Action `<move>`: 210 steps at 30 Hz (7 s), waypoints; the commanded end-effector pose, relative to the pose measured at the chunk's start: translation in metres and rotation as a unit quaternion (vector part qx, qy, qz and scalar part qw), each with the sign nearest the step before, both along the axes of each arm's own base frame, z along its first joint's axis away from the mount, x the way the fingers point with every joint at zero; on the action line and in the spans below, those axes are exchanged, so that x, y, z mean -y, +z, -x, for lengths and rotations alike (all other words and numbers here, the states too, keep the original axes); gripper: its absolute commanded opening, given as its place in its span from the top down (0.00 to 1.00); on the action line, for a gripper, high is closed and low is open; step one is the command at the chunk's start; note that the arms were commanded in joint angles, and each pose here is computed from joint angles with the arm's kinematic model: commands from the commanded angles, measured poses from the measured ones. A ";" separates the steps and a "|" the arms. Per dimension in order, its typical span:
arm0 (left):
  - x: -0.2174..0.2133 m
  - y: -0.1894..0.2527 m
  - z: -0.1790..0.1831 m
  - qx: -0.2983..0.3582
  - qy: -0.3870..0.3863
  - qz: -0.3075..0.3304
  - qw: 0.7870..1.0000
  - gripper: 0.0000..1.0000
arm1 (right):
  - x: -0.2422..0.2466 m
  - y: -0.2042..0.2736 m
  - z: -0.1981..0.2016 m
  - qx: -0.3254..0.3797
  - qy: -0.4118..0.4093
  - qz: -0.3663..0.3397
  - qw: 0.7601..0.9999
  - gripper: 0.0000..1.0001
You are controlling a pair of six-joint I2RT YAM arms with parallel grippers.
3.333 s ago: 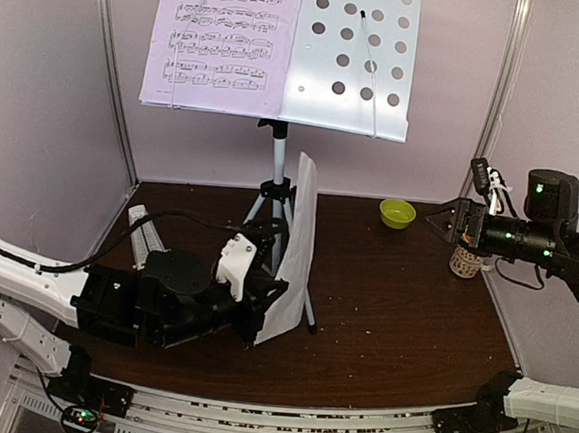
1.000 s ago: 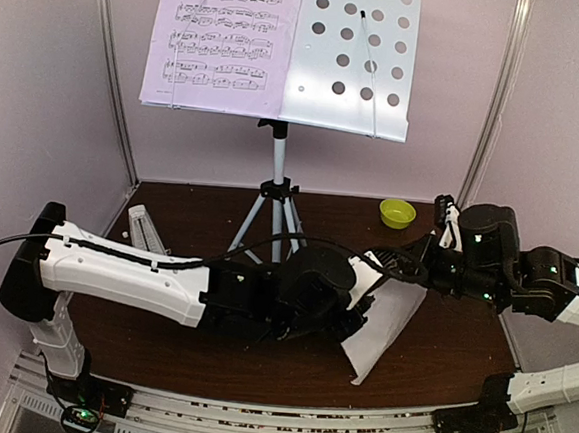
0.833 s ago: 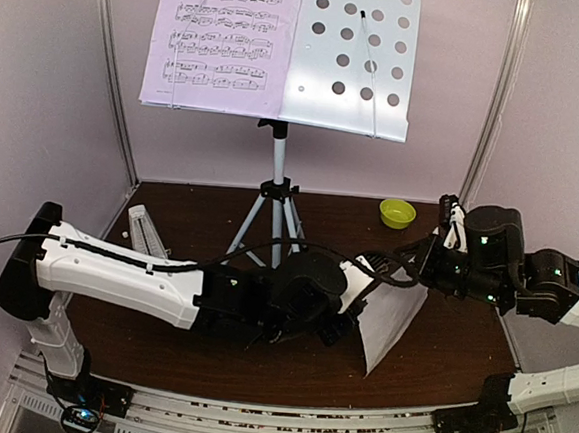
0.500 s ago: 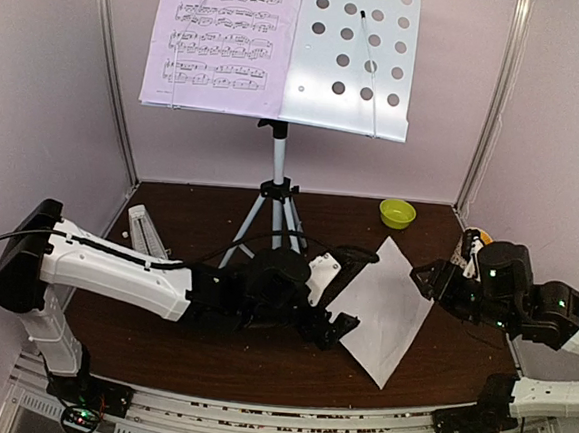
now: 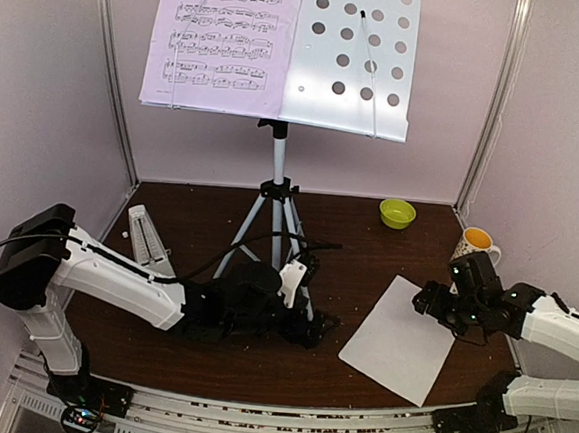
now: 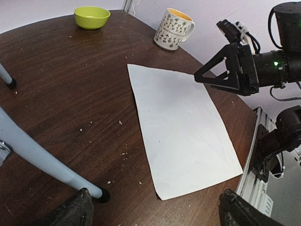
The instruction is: Set up the instrument practice props
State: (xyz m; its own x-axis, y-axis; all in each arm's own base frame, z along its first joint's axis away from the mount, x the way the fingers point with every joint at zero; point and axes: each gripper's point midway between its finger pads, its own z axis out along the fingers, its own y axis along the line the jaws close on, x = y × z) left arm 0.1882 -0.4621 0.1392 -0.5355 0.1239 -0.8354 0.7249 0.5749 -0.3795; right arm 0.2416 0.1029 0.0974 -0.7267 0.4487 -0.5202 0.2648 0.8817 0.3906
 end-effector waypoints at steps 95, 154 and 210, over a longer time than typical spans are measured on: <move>0.012 -0.057 0.120 0.448 -0.236 -0.443 0.739 0.02 | -0.097 -0.123 0.089 -0.179 0.242 -0.107 0.947 0.20; -0.094 0.215 0.064 0.182 -0.060 0.212 0.958 1.00 | -0.076 0.239 0.106 0.453 0.398 -0.155 0.782 0.00; -0.134 0.189 0.046 0.210 -0.142 0.016 0.967 0.02 | -0.133 0.301 0.156 0.415 0.609 -0.096 0.669 1.00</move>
State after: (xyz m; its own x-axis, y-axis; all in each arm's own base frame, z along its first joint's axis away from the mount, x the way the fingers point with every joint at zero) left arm 0.1567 -0.3003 0.3296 -0.1263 0.1113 -0.9857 0.8717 0.4867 -0.0567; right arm 0.1063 0.2339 0.4096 -0.1405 -0.0014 -0.9901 -0.9555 0.2621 0.1353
